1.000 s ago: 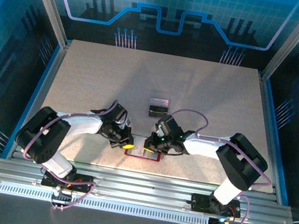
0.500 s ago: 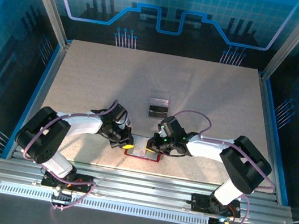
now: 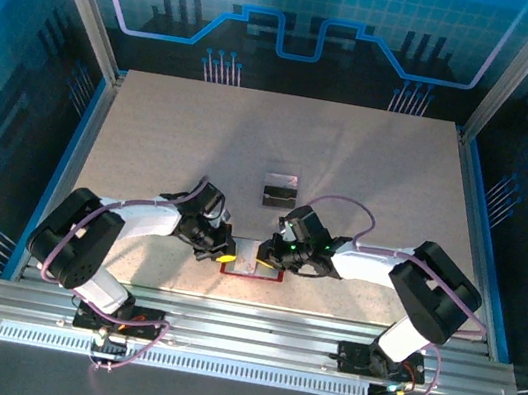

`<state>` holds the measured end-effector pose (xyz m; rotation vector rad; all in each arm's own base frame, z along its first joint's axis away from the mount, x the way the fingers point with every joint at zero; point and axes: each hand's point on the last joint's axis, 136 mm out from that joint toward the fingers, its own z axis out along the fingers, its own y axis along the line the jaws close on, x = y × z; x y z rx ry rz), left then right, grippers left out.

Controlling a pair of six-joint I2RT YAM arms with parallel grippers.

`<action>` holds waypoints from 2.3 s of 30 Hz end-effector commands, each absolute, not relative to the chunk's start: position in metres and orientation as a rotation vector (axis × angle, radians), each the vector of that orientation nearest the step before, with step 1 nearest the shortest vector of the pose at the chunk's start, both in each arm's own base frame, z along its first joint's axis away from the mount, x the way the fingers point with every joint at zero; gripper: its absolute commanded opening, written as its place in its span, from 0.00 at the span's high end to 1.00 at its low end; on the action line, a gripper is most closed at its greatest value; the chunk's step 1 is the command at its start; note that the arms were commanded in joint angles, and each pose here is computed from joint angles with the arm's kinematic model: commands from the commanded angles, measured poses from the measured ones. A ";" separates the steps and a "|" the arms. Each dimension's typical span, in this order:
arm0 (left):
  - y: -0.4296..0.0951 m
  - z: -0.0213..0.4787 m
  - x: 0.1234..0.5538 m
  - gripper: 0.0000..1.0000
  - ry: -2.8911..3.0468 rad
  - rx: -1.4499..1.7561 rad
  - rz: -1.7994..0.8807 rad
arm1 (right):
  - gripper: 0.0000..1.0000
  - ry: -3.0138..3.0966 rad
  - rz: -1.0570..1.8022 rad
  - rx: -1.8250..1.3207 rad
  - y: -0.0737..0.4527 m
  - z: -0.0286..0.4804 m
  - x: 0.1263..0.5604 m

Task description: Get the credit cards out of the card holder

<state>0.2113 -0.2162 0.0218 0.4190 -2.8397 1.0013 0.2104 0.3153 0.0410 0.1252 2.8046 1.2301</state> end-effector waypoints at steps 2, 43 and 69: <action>-0.207 0.012 0.207 0.95 -2.845 0.442 0.913 | 0.89 2.748 1.345 0.136 0.324 0.045 0.216; -0.209 0.019 0.206 0.99 -2.837 0.434 0.937 | 1.00 2.913 0.966 0.070 0.269 0.053 0.208; -0.207 0.019 0.199 0.99 -2.827 0.432 0.937 | 0.87 2.926 1.061 0.051 0.297 0.049 0.201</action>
